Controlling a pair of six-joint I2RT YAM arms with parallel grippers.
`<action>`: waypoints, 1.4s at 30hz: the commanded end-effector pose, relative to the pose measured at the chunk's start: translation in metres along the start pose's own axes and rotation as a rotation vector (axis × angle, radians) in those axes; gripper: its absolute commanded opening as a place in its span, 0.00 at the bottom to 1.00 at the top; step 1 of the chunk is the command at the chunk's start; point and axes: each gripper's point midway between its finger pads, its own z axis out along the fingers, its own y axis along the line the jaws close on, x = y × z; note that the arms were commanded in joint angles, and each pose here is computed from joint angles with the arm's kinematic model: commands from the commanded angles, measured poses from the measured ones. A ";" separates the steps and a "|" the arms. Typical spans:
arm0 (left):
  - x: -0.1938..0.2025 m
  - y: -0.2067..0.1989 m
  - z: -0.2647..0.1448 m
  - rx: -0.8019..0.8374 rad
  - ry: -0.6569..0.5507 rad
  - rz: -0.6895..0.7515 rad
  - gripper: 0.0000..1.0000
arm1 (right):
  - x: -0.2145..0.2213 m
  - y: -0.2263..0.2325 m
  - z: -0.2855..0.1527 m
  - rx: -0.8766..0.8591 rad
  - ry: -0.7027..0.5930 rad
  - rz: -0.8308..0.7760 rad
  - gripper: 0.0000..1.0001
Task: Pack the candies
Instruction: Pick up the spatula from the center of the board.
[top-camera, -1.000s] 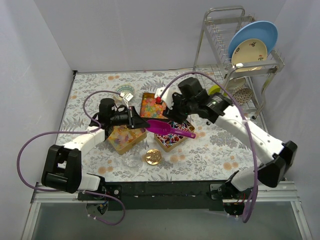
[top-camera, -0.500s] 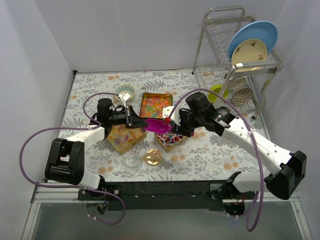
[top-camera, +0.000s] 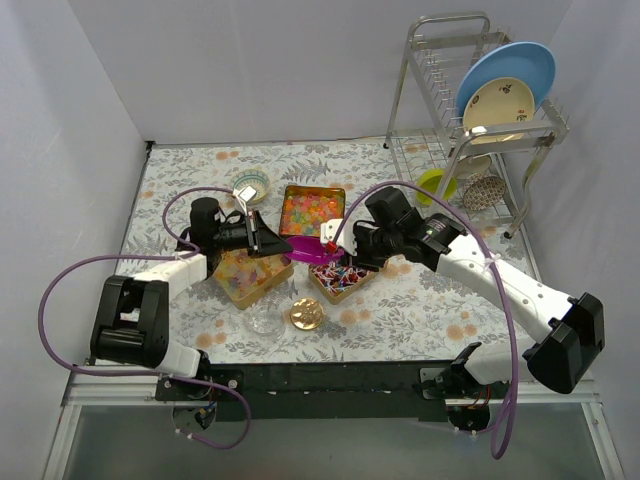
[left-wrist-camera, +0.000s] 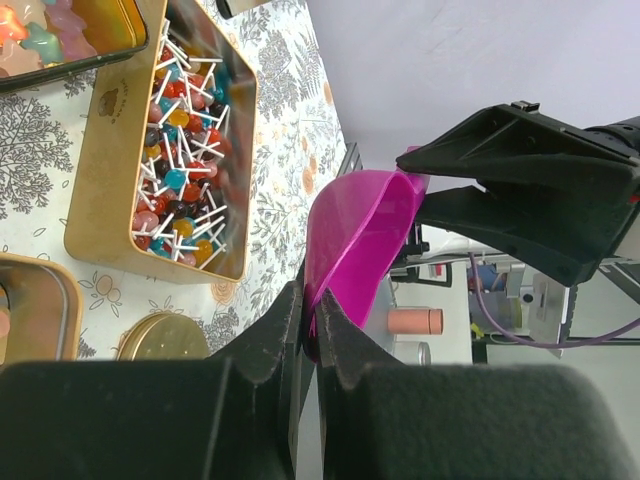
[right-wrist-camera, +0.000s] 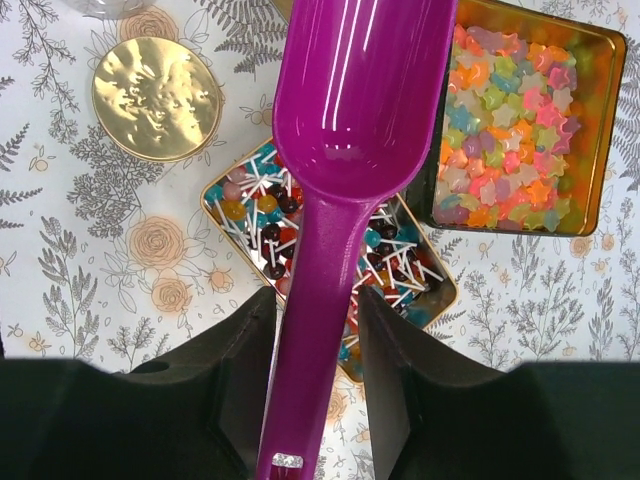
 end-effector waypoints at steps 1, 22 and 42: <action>-0.002 -0.007 -0.003 0.037 0.004 0.014 0.00 | -0.004 -0.004 0.002 0.014 -0.021 -0.023 0.46; -0.018 0.013 -0.006 -0.046 -0.045 -0.031 0.39 | -0.005 -0.026 0.016 0.006 0.018 -0.034 0.01; -0.022 0.035 -0.007 -0.282 -0.026 0.328 0.53 | 0.067 -0.101 -0.072 0.098 0.365 -0.122 0.01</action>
